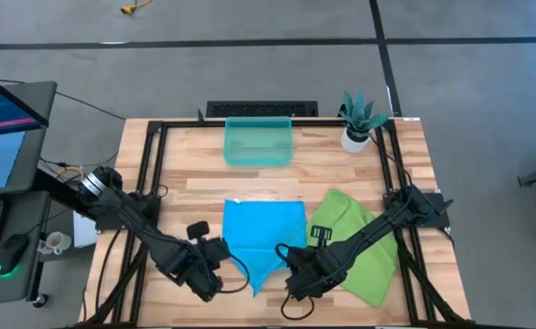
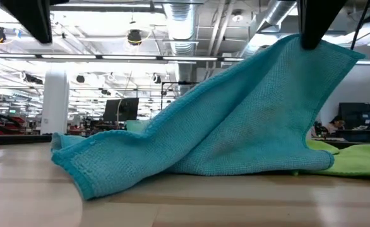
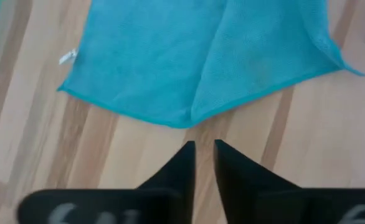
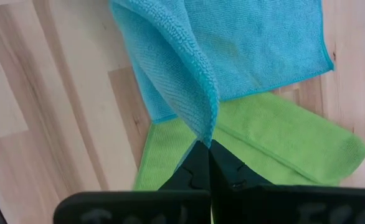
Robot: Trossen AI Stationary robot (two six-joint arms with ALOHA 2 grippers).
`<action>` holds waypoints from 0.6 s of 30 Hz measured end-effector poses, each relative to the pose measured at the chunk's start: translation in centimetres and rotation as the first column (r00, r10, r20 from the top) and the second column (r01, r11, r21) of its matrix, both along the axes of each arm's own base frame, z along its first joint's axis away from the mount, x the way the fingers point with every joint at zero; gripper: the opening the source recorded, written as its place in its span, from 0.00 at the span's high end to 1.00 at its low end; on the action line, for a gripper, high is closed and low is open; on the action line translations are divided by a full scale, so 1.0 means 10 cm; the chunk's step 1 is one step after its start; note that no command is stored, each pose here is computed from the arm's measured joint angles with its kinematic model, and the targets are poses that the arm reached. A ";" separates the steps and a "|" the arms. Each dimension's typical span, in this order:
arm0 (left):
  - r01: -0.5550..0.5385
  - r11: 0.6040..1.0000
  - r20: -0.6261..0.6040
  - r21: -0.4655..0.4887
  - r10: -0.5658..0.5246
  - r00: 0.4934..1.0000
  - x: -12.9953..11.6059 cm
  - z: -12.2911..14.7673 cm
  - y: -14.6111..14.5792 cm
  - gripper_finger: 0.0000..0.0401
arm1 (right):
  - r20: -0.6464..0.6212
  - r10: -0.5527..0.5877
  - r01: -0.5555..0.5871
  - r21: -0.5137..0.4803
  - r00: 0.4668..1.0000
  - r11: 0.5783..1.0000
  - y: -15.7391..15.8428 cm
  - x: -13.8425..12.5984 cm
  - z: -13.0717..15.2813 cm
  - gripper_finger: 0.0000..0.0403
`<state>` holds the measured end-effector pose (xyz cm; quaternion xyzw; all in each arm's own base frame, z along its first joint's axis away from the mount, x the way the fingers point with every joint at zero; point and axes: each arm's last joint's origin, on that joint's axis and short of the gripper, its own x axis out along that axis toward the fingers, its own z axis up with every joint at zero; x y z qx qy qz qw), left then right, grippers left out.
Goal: Roll microfiber towels into tight, uniform cylinder then place into a basket
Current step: Fold the blue microfiber cloth
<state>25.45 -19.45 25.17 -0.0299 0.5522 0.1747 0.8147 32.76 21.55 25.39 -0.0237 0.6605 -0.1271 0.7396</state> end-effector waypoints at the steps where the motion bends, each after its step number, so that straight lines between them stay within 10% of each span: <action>1: 0.000 1.000 0.001 0.004 0.000 1.000 0.03 -0.05 -0.03 0.81 | 0.000 0.000 0.000 0.000 1.000 1.000 0.00 0.00 0.00 0.99; 18: 0.095 0.995 0.309 -0.026 -0.082 0.948 0.56 -0.52 -0.44 0.60 | -0.004 -0.010 0.010 -0.002 1.000 1.000 -0.05 0.03 0.00 0.99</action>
